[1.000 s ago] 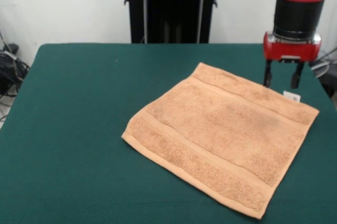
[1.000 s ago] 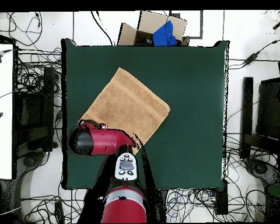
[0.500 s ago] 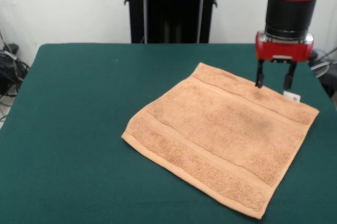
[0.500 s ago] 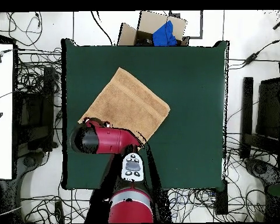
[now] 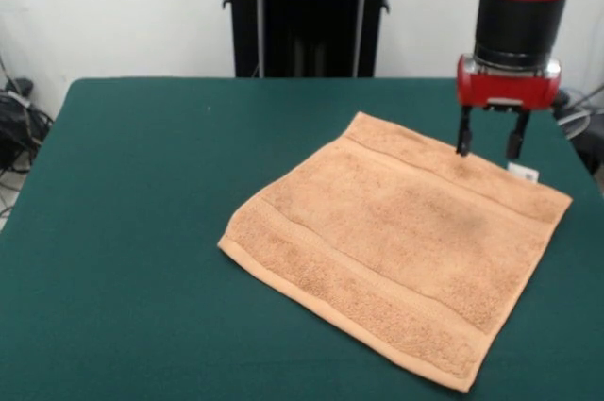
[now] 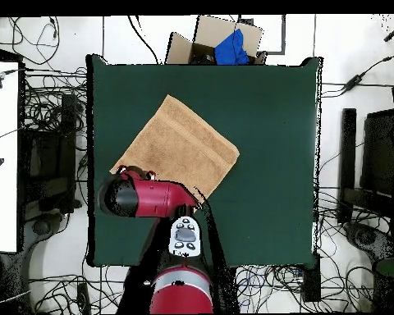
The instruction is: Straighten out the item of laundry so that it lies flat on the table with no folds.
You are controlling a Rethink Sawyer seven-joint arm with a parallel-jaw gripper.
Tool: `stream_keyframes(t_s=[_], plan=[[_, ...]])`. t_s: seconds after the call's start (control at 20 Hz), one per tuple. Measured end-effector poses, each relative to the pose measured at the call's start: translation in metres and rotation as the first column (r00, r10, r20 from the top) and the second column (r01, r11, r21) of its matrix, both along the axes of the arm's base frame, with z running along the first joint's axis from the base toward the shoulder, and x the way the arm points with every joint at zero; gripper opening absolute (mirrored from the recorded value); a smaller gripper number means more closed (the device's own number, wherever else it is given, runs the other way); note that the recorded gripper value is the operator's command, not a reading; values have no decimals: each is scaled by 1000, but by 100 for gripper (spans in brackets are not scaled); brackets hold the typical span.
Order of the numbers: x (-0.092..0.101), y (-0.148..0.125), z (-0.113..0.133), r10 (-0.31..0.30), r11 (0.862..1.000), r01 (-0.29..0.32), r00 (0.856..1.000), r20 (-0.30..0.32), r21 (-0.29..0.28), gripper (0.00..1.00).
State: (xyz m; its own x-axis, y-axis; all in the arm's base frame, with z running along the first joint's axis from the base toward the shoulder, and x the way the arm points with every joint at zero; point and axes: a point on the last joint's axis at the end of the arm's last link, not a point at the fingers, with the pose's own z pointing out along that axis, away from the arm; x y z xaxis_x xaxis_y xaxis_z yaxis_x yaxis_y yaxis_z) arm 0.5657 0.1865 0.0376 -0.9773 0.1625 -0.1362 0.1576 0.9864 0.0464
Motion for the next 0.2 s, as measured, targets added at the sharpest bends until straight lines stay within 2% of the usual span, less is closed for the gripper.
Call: stream_keyframes(t_s=[0.2], plan=[[-2,1,5,10,1000,-10,1000,9,-21,100]])
